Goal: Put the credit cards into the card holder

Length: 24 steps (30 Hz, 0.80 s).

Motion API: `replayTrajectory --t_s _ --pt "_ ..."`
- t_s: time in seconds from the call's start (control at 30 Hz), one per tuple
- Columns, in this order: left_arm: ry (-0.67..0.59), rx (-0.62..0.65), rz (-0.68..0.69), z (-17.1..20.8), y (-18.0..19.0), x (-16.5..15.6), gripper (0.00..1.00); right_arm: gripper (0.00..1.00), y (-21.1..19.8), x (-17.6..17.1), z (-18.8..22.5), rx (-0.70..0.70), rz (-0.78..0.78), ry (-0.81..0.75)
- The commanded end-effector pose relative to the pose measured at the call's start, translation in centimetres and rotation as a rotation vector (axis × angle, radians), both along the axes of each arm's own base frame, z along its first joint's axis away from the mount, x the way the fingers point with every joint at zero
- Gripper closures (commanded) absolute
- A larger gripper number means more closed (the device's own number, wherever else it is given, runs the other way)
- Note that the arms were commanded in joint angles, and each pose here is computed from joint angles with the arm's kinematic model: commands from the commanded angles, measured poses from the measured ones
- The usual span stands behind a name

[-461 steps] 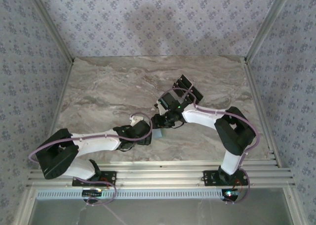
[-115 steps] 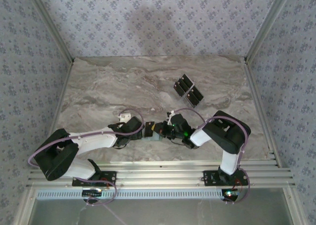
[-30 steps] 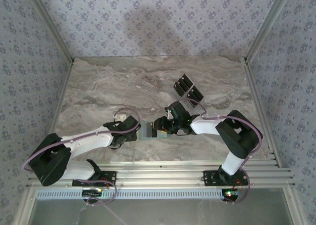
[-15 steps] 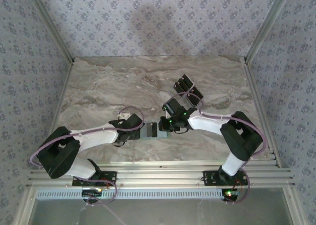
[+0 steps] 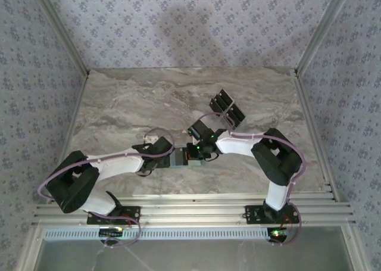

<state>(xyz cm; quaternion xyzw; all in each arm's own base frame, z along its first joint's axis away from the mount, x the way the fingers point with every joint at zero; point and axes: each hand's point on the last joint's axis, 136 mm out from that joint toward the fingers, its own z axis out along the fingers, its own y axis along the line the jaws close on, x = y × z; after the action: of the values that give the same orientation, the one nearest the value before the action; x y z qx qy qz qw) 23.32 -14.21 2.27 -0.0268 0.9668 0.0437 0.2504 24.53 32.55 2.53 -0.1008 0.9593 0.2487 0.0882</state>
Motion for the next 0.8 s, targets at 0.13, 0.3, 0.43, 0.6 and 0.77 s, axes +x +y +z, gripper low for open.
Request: replayTrajectory --t_s 0.13,0.3,0.43,0.6,0.77 --pt "0.03 -0.011 -0.002 -1.2 -0.1 -0.5 0.0 0.93 1.2 -0.3 0.0 0.006 0.023 0.017" --pt "0.031 -0.017 -0.003 -1.5 -0.2 -0.6 0.0 0.94 2.0 -0.3 -0.1 0.026 0.024 0.029" --pt "0.034 -0.018 -0.009 -1.6 -0.5 -0.6 0.0 0.94 2.6 -0.4 -0.1 0.04 0.027 0.036" --pt "0.039 -0.017 -0.015 -1.9 -0.8 -0.8 0.0 0.94 3.4 -0.5 0.2 0.066 0.031 0.042" --pt "0.045 -0.019 -0.02 -2.2 -1.1 -1.0 0.0 0.94 4.1 -0.8 0.2 0.106 0.032 0.068"
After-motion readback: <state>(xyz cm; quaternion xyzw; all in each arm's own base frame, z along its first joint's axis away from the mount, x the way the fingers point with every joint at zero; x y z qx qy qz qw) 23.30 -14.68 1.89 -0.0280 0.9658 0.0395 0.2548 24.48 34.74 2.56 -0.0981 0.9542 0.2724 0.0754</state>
